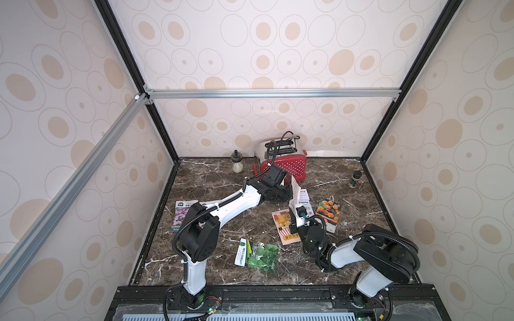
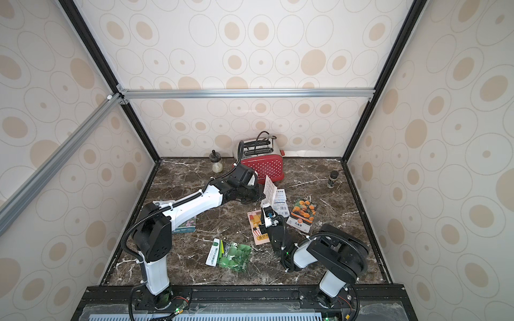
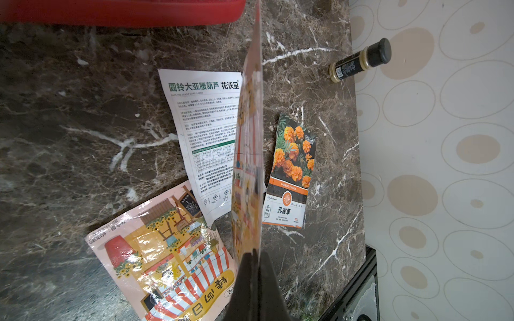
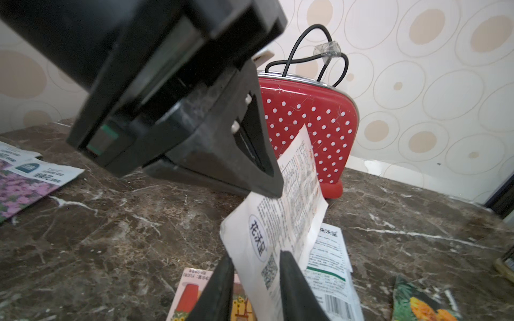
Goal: Arrange the seed packets in a row
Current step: Place the seed packet at the center of the board.
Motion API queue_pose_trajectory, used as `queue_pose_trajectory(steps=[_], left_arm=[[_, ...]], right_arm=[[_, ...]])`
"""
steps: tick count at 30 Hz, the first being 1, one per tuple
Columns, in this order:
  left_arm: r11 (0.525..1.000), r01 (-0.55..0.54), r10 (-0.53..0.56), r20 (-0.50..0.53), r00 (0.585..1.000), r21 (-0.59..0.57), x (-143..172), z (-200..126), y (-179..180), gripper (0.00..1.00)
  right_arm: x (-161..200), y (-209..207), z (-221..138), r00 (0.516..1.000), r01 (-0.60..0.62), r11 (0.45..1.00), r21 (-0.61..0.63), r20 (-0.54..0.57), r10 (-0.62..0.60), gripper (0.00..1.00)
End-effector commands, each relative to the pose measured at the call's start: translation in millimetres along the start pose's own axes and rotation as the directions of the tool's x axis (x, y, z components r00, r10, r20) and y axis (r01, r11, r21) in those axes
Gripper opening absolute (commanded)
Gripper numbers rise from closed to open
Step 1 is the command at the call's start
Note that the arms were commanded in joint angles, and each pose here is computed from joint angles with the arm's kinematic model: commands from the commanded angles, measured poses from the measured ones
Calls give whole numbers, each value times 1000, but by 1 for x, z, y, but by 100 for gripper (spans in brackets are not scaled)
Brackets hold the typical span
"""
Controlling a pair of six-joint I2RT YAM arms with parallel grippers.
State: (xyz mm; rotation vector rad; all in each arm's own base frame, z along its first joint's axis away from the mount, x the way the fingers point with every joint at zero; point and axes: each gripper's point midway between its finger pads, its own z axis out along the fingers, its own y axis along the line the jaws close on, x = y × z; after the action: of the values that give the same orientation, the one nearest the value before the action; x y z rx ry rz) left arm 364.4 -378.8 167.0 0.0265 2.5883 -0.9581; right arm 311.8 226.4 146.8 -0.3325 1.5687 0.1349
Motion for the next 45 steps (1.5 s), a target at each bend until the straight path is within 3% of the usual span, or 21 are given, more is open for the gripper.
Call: queue_pose_trajectory(steps=[1, 3, 6, 13, 15, 17, 23, 29, 37, 45], left_arm=[[999, -3, 1, 52, 999, 49, -17, -24, -23, 0], [999, -4, 1, 52, 999, 51, -17, -25, -23, 0], [998, -1, -2, 50, 999, 58, -17, -25, -25, 0], [998, -3, 0, 57, 998, 66, -19, -26, -27, 0], [996, -7, 1, 65, 998, 88, -21, -28, -32, 25], [991, 0, -14, 99, 995, 136, -28, -33, -42, 41], [963, -25, -29, 198, 980, 269, -50, -53, -73, 66], [949, -74, -5, 250, 968, 306, -61, -71, -84, 73], [953, -121, 18, 343, 939, 279, -66, -109, -72, 76], [939, -119, 3, 338, 941, 321, -47, -103, -58, 74]], right_arm=[[-10, 0, 6, 999, -32, 999, 11, 35, 32, 15], [-10, -1, 7, 999, -38, 999, 21, 35, 37, 6], [-12, -3, 7, 999, -39, 999, 34, 38, 38, 1], [-15, -9, 0, 996, -71, 997, 34, 48, 70, 0], [-16, -12, -5, 995, -89, 996, 31, 51, 87, 0], [-17, -17, -13, 992, -116, 993, 29, 56, 115, 0], [-23, -32, -37, 980, -194, 981, 18, 38, 193, 0], [-41, -41, -59, 966, -260, 965, -23, -19, 259, 0], [-49, -75, -72, 925, -377, 925, 56, -38, 379, 0], [-82, -83, -60, 853, -520, 851, 76, -7, 522, 0]])
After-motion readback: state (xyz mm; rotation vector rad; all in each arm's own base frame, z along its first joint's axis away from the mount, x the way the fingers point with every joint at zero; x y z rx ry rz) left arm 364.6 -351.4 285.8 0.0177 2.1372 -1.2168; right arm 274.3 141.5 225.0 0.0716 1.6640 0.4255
